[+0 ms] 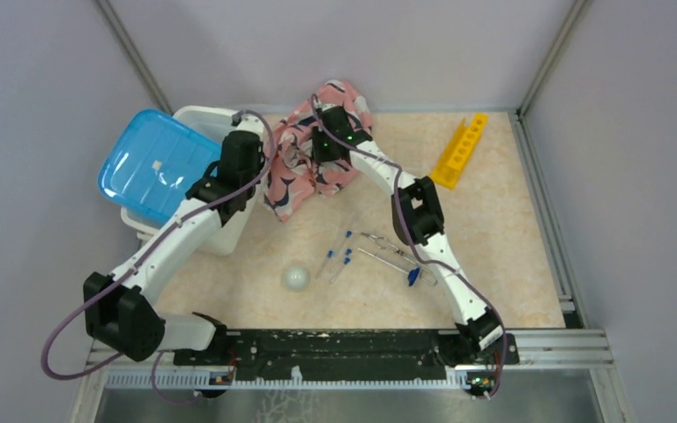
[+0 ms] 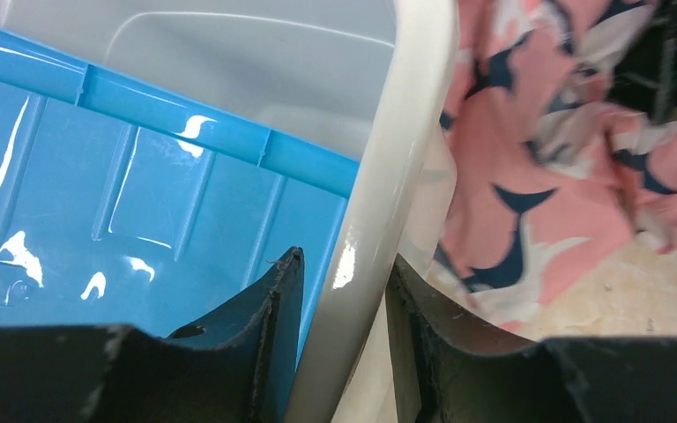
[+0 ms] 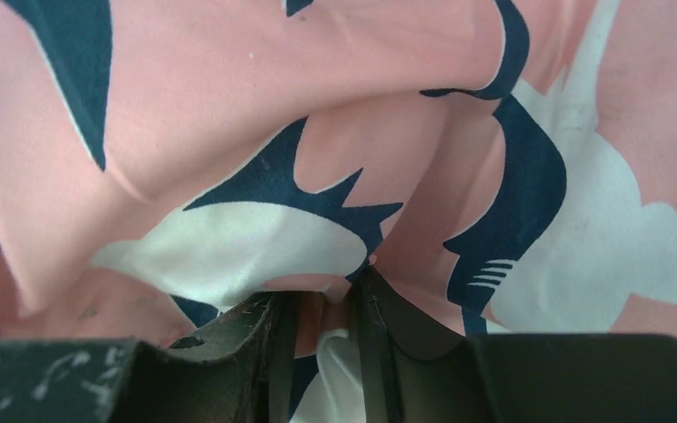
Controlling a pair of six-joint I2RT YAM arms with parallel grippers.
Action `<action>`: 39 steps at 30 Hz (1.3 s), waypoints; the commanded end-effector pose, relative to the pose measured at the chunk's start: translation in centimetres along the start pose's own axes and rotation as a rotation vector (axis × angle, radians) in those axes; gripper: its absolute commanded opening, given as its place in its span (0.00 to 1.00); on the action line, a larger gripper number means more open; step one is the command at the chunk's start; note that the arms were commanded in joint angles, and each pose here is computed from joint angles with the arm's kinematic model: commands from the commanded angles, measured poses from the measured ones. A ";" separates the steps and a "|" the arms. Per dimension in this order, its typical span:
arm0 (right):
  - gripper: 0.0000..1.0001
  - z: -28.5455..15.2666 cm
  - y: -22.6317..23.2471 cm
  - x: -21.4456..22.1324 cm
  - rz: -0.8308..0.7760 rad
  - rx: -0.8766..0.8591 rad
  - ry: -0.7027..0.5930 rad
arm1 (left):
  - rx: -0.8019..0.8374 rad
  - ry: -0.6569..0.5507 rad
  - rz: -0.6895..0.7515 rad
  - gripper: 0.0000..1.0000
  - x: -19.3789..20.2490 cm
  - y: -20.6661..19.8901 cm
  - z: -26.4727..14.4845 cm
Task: Organize the chemistry lab equipment
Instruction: Place the storage box at the center of the board.
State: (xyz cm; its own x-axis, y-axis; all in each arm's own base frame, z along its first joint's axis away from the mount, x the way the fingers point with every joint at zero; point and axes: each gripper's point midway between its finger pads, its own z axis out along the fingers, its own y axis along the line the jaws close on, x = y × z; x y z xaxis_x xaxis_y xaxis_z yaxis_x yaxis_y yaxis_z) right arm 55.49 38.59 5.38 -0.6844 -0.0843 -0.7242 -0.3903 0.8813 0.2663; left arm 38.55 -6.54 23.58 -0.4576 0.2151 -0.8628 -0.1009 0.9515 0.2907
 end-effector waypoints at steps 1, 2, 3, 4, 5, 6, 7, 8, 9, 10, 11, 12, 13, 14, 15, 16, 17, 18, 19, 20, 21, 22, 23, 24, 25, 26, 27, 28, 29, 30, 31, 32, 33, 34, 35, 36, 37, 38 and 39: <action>0.29 -0.6 7.8 -1.1 0.018 -0.253 -0.036 | -0.034 -0.167 0.041 0.00 -5.5 0.3 -2.9; 0.29 -0.7 8.6 -1.1 0.022 -0.278 -0.037 | -0.031 -0.179 0.058 0.00 -5.8 -0.1 -3.3; 0.29 -0.9 9.2 -1.2 0.028 -0.295 -0.041 | -0.024 -0.194 0.078 0.00 -6.2 -0.8 -3.9; 0.28 -1.0 9.7 -1.2 0.031 -0.306 -0.043 | -0.024 -0.209 0.095 0.00 -6.6 -1.2 -4.3; 0.28 -1.1 10.0 -1.4 0.039 -0.318 -0.048 | -0.020 -0.224 0.112 0.00 -7.0 -1.7 -4.8; 0.28 -1.2 10.4 -1.5 0.047 -0.340 -0.048 | -0.012 -0.242 0.126 0.00 -7.4 -2.1 -5.3; 0.26 -1.4 11.0 -1.6 0.054 -0.373 -0.045 | -0.008 -0.261 0.140 0.00 -7.8 -2.6 -5.8; 0.24 -1.6 11.6 -1.7 0.059 -0.402 -0.046 | -0.006 -0.278 0.155 0.00 -8.2 -3.1 -6.3; 0.24 -1.8 12.0 -1.8 0.067 -0.429 -0.046 | -0.004 -0.292 0.167 0.00 -8.6 -3.5 -6.7; 0.24 -1.9 12.4 -1.9 0.074 -0.448 -0.048 | -0.001 -0.304 0.180 0.00 -8.8 -4.0 -7.2; 0.24 -1.9 12.6 -2.0 0.079 -0.459 -0.049 | -0.003 -0.314 0.191 0.00 -9.1 -4.5 -7.6; 0.25 -2.0 12.7 -2.0 0.080 -0.466 -0.050 | 0.000 -0.322 0.210 0.00 -9.2 -5.0 -7.9; 0.26 -2.2 12.8 -2.2 0.079 -0.470 -0.053 | 0.002 -0.330 0.230 0.00 -9.3 -5.5 -8.2; 0.29 -2.3 12.6 -2.4 0.076 -0.466 -0.057 | 0.005 -0.340 0.245 0.00 -9.5 -6.0 -8.6; 0.34 -2.6 12.2 -3.0 0.076 -0.455 -0.069 | 0.002 -0.345 0.264 0.00 -9.5 -6.3 -8.9; 0.39 -3.0 11.8 -3.6 0.082 -0.440 -0.084 | 0.001 -0.352 0.278 0.00 -9.6 -6.6 -9.1; 0.44 -3.5 11.1 -4.4 0.092 -0.422 -0.106 | 0.006 -0.360 0.290 0.00 -9.8 -7.0 -9.4; 0.48 -4.3 10.4 -5.5 0.105 -0.407 -0.140 | 0.014 -0.369 0.299 0.00 -9.9 -7.3 -9.8; 0.51 -5.0 9.6 -6.4 0.120 -0.391 -0.172 | 0.023 -0.380 0.303 0.00 -10.2 -7.6 -10.1; 0.55 -5.9 8.8 -7.7 0.135 -0.378 -0.212 | 0.030 -0.389 0.308 0.00 -10.4 -7.8 -10.5; 0.58 -6.8 7.9 -8.6 0.152 -0.363 -0.243 | 0.039 -0.396 0.313 0.00 -10.7 -8.1 -10.8; 0.60 -7.8 7.0 -9.7 0.168 -0.353 -0.272 | 0.049 -0.404 0.318 0.00 -10.9 -8.4 -11.1; 0.63 -8.8 6.3 -10.9 0.184 -0.349 -0.310 | 0.058 -0.407 0.328 0.00 -11.1 -8.7 -11.4; 0.64 -10.1 5.4 -12.2 0.200 -0.344 -0.345 | 0.069 -0.410 0.337 0.00 -11.3 -9.1 -11.6; 0.65 -10.8 4.5 -12.6 0.212 -0.334 -0.357 | 0.082 -0.414 0.350 0.00 -11.4 -9.6 -11.9; 0.65 -11.4 3.8 -13.1 0.220 -0.320 -0.369 | 0.087 -0.416 0.358 0.00 -11.5 -9.8 -12.0; 0.65 -11.8 3.0 -13.5 0.223 -0.298 -0.375 | 0.096 -0.419 0.369 0.00 -11.5 -10.3 -12.3; 0.65 -12.3 2.3 -13.8 0.223 -0.273 -0.375 | 0.103 -0.423 0.375 0.00 -11.6 -10.6 -12.5; 0.65 -12.6 1.6 -13.9 0.222 -0.251 -0.372 | 0.110 -0.427 0.382 0.00 -11.6 -10.9 -12.7; 0.65 -12.9 0.9 -13.8 0.224 -0.228 -0.366 | 0.121 -0.433 0.386 0.00 -11.7 -11.2 -12.9; 0.65 -12.9 0.1 -13.7 0.228 -0.204 -0.361 | 0.132 -0.437 0.391 0.00 -11.7 -11.6 -13.1; 0.65 -12.9 -0.6 -13.5 0.236 -0.185 -0.354 | 0.141 -0.442 0.390 0.00 -11.8 -11.9 -13.3; 0.65 -12.6 -1.6 -12.8 0.247 -0.163 -0.338 | 0.154 -0.446 0.390 0.00 -11.8 -12.3 -13.5; 0.64 -12.4 -2.5 -12.3 0.260 -0.142 -0.327 | 0.171 -0.451 0.390 0.00 -12.0 -12.7 -13.7; 0.64 -12.3 -3.4 -11.9 0.271 -0.122 -0.322 | 0.195 -0.455 0.399 0.00 -11.9 -13.5 -13.9; 0.63 -12.2 -4.3 -11.4 0.281 -0.102 -0.317 | 0.215 -0.460 0.406 0.00 -11.9 -14.1 -14.1; 0.63 -12.1 -5.2 -11.0 0.287 -0.081 -0.318 | 0.237 -0.465 0.416 0.00 -11.9 -14.8 -14.3; 0.62 -12.0 -5.9 -10.8 0.291 -0.066 -0.325 | 0.256 -0.463 0.434 0.00 -11.8 -15.5 -14.3; 0.62 -12.0 -6.9 -10.6 0.297 -0.049 -0.324 | 0.277 -0.463 0.449 0.00 -11.8 -16.3 -14.3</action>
State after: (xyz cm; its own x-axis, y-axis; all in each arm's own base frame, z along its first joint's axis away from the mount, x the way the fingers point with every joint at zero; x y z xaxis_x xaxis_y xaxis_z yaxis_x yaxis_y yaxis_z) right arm 57.83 30.03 19.50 -0.5666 0.3133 -0.7621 -0.2883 0.7911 0.5395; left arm 33.09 -25.39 32.84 -0.0439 0.5987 -0.7997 0.2188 0.7868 0.5771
